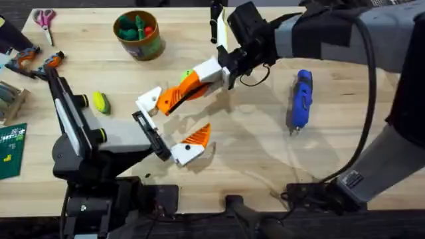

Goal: Pick up the gripper from the table and insert it into the empty holder that is missing its gripper. Then pick up a screw, insert it into the mounting hole, and use the screwdriver to tighten it. Finally, clean up the table by picking up the vegetable and placing it into the bucket.

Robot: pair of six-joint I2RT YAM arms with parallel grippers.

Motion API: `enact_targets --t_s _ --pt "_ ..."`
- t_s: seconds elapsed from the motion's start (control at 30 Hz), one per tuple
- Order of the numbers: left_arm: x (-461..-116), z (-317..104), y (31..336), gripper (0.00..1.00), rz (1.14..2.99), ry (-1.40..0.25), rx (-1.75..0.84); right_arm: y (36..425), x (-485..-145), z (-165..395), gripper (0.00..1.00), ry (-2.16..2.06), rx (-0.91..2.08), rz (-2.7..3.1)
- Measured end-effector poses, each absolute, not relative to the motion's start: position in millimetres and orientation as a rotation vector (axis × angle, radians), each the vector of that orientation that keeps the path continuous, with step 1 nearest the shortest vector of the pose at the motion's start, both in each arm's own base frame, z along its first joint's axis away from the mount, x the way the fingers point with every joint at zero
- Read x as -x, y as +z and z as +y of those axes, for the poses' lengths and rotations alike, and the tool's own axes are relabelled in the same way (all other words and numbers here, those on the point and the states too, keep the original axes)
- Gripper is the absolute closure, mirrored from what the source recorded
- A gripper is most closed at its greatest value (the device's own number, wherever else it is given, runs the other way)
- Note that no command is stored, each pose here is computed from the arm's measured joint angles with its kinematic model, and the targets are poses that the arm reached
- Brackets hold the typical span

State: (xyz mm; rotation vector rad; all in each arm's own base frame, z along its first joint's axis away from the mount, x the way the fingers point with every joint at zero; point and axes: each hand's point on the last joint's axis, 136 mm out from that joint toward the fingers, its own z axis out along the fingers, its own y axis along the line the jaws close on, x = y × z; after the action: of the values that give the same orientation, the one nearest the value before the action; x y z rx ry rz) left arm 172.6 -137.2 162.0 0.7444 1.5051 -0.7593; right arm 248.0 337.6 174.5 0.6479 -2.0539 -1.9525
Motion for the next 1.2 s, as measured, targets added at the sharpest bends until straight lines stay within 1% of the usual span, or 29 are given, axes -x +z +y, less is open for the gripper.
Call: enact_targets --t_s 0.47,0.9,1.07,1.2 --pt "-177 -134 162 0.014 1.518 -0.743 -0.716 172 -253 347 0.992 -1.874 -0.533 -2.09" --pt "-178 -133 162 0.014 1.528 -0.746 -0.696 168 -253 361 0.992 -1.907 -0.648 -2.141" --pt "-178 -133 162 0.014 1.53 -0.75 -0.694 167 -254 368 0.993 -1.999 -0.738 -2.136" --pt "-179 -132 162 0.014 1.531 -0.745 -0.69 166 -256 370 0.993 -2.065 -0.738 -2.14"
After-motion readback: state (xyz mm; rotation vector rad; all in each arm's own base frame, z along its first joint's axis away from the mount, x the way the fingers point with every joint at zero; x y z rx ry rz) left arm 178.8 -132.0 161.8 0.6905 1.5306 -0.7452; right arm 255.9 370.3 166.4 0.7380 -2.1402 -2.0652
